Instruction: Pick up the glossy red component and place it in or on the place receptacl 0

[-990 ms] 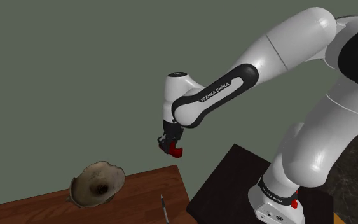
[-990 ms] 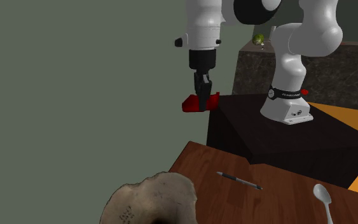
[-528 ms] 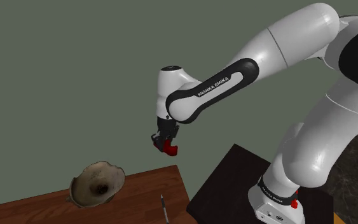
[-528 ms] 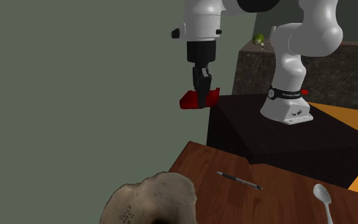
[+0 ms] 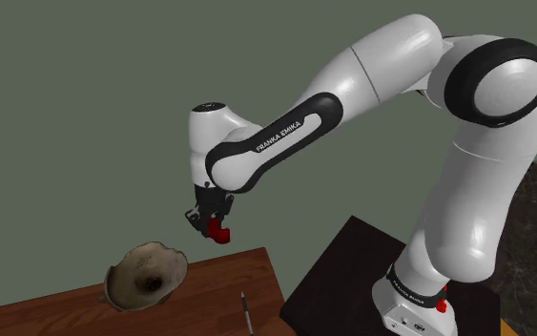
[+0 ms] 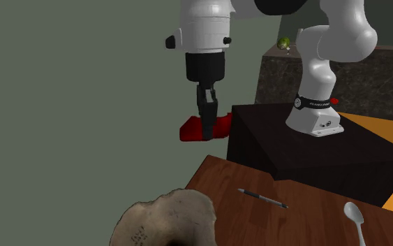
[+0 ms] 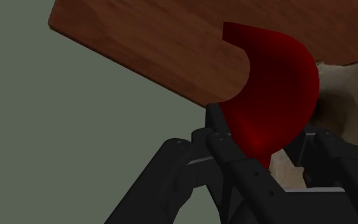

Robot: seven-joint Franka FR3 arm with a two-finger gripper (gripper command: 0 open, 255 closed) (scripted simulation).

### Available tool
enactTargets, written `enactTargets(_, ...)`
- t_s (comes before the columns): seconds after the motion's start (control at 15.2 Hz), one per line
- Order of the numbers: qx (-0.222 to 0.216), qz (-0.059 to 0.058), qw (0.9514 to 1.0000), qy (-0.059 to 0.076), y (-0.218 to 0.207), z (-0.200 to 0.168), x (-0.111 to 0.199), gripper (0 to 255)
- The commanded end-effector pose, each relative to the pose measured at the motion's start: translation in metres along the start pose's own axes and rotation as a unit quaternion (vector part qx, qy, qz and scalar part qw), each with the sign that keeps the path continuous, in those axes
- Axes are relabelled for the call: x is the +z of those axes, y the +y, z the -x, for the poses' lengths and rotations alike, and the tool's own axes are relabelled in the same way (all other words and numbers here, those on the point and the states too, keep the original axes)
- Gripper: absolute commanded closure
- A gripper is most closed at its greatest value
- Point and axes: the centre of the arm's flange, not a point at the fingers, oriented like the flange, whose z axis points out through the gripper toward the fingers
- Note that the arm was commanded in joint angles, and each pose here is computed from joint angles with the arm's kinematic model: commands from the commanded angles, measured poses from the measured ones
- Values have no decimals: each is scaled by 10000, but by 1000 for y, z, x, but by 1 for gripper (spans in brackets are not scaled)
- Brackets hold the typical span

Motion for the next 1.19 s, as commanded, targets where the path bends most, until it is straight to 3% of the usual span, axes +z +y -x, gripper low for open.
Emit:
enactTargets(0.0, 7, 1, 10000, 0, -27, -12, 0, 255)
enactTargets(0.79, 7, 1, 10000, 0, -167, -83, 13, 255)
enactTargets(1.12, 7, 1, 10000, 0, -165, -84, 39, 255)
